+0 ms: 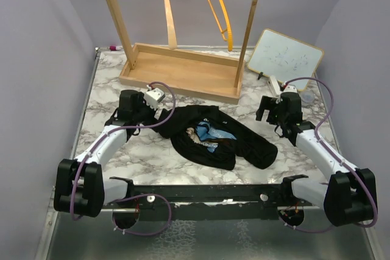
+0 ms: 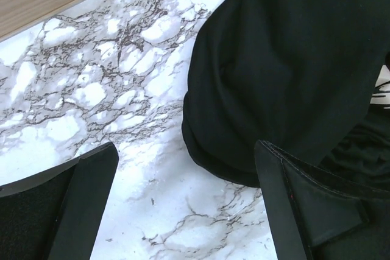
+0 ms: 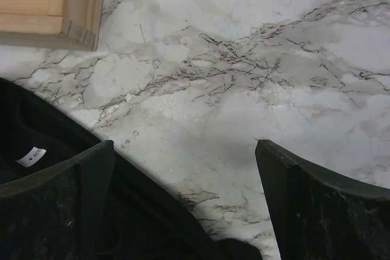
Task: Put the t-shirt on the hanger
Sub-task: Pick up the T-shirt from the center of the board.
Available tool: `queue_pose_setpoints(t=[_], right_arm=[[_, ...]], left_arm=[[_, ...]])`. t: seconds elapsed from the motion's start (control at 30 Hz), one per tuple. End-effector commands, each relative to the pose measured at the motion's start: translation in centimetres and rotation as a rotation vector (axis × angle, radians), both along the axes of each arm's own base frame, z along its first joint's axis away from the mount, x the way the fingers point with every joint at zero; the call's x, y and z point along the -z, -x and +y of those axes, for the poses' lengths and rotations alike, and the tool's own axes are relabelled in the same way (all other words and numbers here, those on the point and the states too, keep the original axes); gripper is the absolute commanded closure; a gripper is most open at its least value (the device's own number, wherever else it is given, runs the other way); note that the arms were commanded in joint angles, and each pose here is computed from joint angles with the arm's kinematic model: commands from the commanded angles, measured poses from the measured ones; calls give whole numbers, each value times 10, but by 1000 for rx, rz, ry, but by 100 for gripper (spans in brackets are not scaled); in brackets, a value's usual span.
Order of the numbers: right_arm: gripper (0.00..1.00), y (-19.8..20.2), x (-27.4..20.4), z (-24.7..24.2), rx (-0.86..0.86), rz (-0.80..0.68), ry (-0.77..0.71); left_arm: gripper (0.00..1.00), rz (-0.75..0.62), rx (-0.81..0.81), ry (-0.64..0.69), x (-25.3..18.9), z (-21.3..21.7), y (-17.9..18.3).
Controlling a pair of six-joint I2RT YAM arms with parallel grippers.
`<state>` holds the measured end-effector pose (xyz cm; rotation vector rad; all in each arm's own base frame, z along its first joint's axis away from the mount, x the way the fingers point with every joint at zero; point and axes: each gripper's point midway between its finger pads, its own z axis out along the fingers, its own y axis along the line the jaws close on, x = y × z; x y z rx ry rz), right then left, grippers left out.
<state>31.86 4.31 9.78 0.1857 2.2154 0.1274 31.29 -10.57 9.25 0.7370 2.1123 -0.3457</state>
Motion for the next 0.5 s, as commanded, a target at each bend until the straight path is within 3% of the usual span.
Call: queue_pose_setpoints(t=[0.0,0.13,0.47], right_arm=[[1,-6,-8,4,-10,-35,-17],[1,-3,-12,2,-13,-40,1],[1,6,-26,5,-20,-54,-31]], left_arm=[[2,-49,10,-6,-10,0,-12],[7,-70,226,49,-26,-34,-26],[21,-73,632,100,-50,-167,-93]])
